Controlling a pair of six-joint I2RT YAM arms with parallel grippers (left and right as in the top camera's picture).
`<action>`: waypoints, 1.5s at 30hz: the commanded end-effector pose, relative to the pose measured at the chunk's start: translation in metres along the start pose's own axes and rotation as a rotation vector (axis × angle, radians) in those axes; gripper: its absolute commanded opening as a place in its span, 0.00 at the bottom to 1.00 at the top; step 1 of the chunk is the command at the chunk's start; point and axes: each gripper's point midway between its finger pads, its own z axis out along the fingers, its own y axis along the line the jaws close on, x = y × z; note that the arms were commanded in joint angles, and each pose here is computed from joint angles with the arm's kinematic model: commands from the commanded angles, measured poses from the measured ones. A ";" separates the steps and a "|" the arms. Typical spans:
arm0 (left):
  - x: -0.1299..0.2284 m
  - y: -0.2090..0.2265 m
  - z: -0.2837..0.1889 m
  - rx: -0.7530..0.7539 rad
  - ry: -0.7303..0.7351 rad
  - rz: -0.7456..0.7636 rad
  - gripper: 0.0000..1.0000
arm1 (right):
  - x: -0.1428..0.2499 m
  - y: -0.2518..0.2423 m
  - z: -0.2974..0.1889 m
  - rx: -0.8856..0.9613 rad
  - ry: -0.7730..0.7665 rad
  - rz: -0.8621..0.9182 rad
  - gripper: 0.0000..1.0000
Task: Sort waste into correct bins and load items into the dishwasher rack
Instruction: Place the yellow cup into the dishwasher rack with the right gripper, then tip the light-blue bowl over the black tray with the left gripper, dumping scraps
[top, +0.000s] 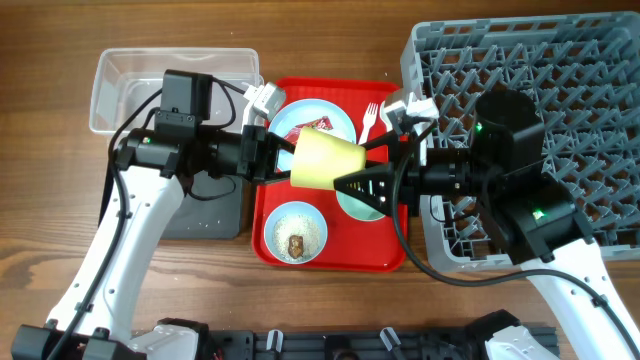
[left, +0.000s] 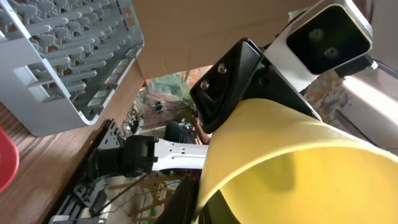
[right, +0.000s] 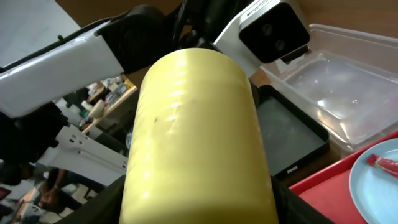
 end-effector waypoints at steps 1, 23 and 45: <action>0.001 -0.007 0.002 0.017 0.011 0.036 0.06 | -0.003 0.015 0.001 -0.047 0.005 -0.025 0.48; -0.014 0.033 -0.003 -0.218 -0.072 0.035 1.00 | 0.181 -0.166 -0.179 1.306 0.456 0.861 0.54; 0.075 0.253 0.022 -1.528 0.013 -0.029 0.54 | 0.060 -0.114 -0.187 1.207 -0.067 0.460 0.89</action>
